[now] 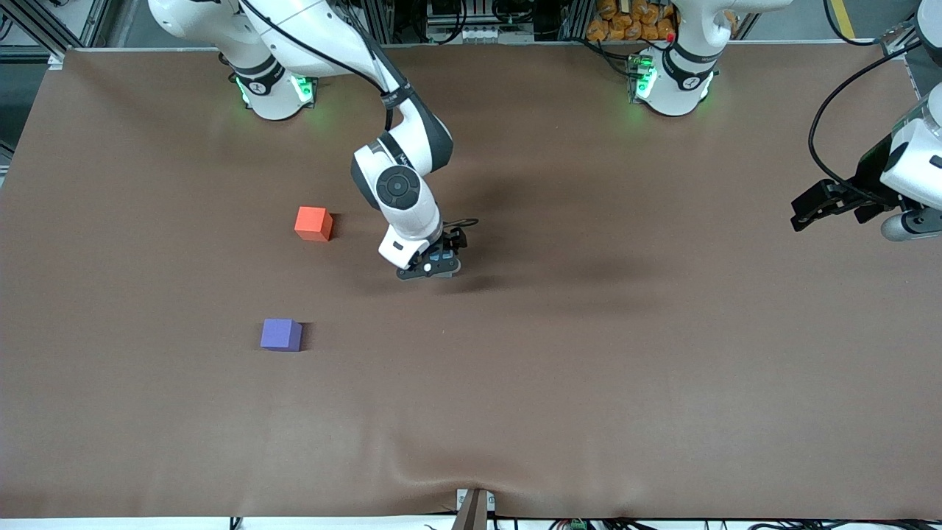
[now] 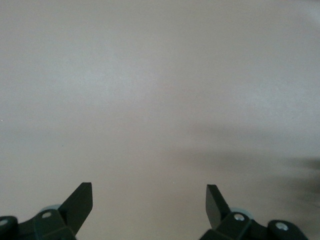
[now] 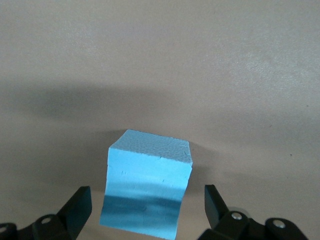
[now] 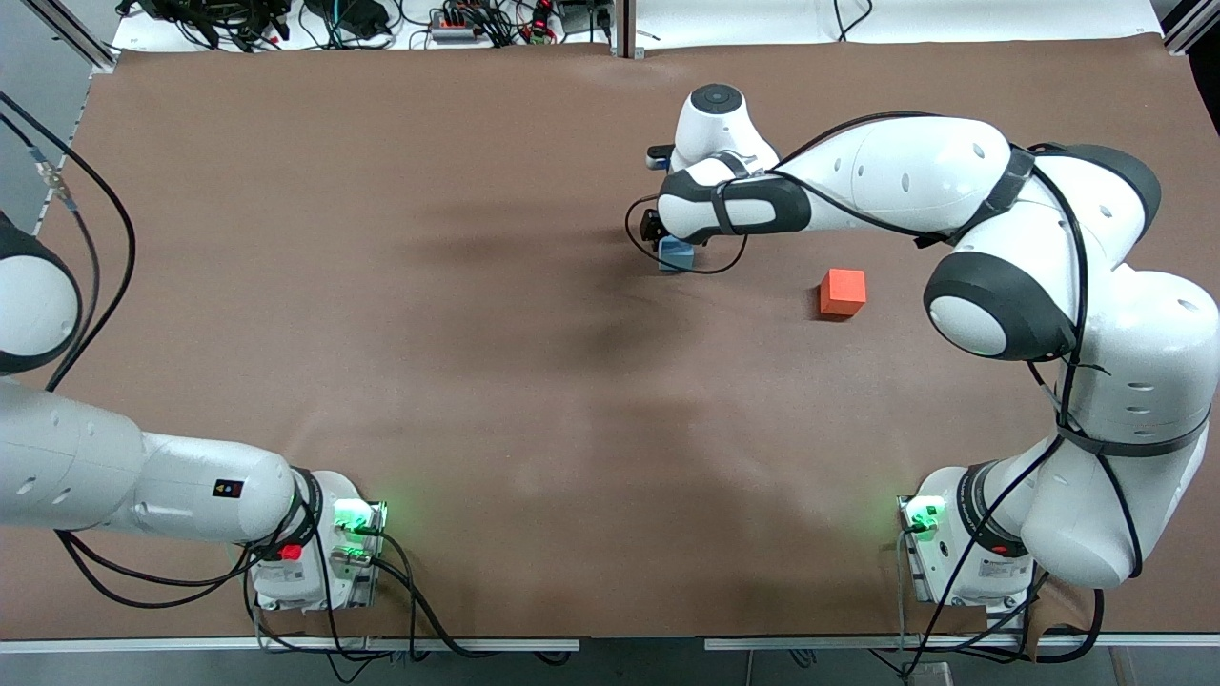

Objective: Place blue block between orange and purple blocks
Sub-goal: 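Grasp the blue cube with the right gripper while the left gripper withdraws, then carry the blue cube with the right gripper toward the orange and purple cubes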

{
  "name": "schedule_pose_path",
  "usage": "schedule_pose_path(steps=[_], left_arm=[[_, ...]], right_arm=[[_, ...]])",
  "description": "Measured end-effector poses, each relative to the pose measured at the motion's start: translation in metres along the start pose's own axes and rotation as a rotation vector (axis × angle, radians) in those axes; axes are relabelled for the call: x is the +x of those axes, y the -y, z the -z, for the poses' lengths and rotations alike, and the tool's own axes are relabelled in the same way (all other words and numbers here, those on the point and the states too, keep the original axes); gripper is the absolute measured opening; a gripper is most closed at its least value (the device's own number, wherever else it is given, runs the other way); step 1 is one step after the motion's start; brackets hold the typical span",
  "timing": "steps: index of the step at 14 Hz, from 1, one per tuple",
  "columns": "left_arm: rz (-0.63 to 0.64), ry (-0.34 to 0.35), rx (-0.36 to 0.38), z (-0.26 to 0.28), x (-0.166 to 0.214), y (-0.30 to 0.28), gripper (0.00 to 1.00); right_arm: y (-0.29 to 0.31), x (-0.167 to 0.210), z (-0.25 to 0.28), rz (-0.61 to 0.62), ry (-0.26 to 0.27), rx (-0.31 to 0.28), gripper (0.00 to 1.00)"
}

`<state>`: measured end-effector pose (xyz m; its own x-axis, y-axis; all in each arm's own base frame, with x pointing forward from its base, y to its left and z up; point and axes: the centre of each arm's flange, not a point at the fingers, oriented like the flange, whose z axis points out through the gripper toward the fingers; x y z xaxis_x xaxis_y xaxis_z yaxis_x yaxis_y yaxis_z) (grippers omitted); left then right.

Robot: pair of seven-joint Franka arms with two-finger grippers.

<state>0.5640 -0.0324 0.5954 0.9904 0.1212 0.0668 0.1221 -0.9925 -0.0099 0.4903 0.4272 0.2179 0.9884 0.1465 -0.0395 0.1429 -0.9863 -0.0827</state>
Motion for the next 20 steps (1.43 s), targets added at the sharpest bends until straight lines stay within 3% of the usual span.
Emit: schedule_pose_path(steps=[4,18,20], left_arm=[[-0.002,-0.003,-0.001,0.0003,0.0003,-0.0001,1.0],[-0.01,0.001,-0.002,-0.0017,-0.0002,-0.0044,1.0],[-0.013,0.004,-0.002,-0.003,-0.0002,-0.0061,1.0]], right_arm=[[0.0045,0.0016,0.0041,-0.094,-0.01,0.008,1.0],[-0.0009,0.0039,-0.0051,-0.147,-0.006,-0.003,1.0],[-0.0001,0.0052,-0.004,-0.145,-0.01,-0.003,0.86]])
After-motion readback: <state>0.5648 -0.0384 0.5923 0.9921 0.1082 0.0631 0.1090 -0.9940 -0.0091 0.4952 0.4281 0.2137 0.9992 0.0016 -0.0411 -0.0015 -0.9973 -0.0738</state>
